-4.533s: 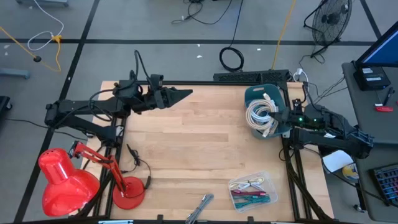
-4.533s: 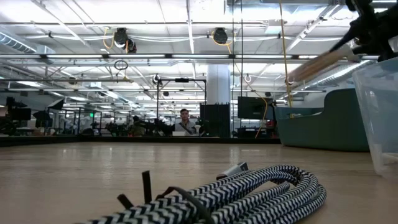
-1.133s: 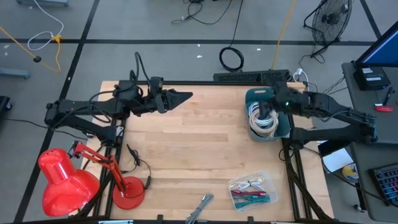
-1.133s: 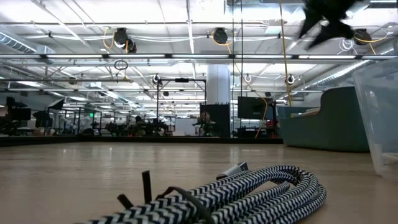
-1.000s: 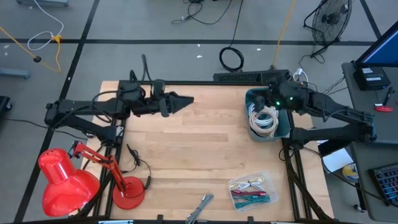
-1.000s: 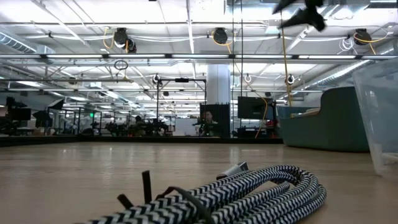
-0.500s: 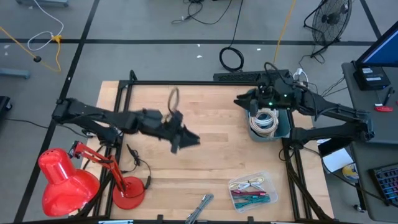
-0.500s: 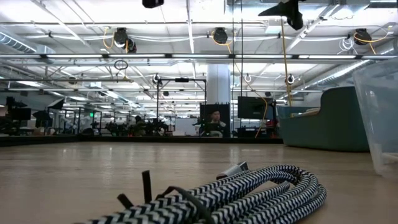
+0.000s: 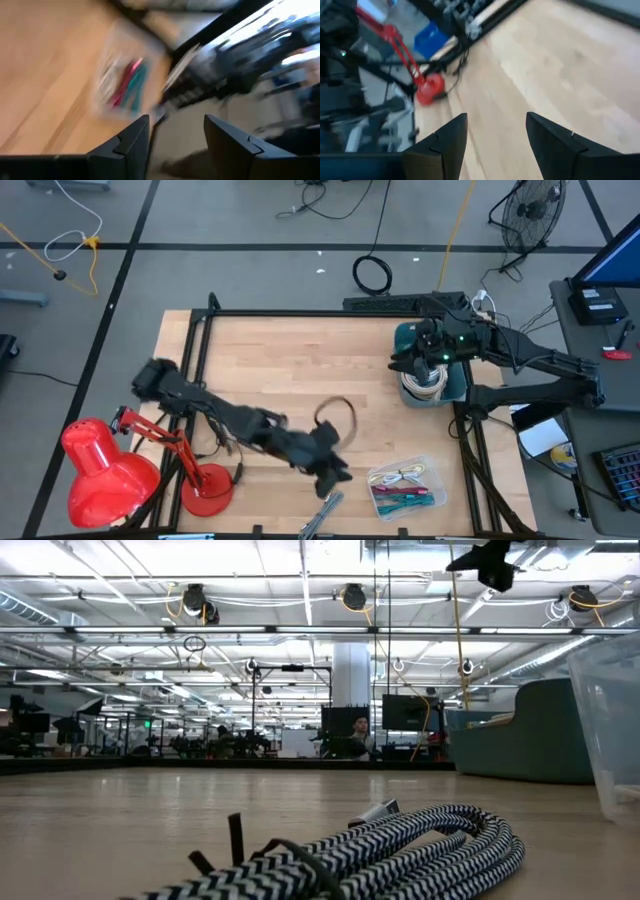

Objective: Pick & Place USB Port
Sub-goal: Put the white patterned charger cable into the transparent bin

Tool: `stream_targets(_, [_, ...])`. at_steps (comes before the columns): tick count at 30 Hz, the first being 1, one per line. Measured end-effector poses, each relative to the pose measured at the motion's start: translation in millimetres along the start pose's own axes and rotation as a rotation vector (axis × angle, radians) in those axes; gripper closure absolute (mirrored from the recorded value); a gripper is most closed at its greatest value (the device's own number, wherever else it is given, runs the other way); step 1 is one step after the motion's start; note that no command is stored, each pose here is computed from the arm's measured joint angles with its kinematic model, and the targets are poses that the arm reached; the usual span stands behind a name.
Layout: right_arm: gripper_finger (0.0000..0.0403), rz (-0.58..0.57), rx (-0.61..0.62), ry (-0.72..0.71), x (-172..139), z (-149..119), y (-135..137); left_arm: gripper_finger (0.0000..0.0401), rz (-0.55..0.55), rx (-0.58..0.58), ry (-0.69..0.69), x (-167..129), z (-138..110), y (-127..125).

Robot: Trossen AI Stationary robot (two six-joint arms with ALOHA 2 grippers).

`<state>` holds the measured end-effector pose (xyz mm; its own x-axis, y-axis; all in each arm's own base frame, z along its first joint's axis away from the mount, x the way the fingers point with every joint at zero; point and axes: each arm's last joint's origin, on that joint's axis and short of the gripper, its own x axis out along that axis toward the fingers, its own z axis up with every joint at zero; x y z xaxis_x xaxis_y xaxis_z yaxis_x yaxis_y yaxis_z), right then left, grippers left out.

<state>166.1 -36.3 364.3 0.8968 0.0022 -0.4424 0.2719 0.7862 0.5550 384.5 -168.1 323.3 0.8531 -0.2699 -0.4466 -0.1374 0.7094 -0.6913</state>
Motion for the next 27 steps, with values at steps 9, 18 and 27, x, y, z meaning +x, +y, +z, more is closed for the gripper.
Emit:
stream_targets(9, [0.0209,-0.07,-0.067,0.172,-33.5,-29.0,-7.9,0.021,0.167,-0.202,0.164,50.2,-40.2,-30.1])
stream_targets(18, [0.0209,-0.07,-0.077,0.139,-57.9,-44.8,-11.7,0.0211,0.417,-0.272,0.278,70.0,-81.3,-22.0])
stream_targets(27, [0.0209,-0.085,-0.018,0.166,-56.6,-63.5,-23.4,0.0211,0.462,-0.316,0.54,103.6,-124.3,1.2])
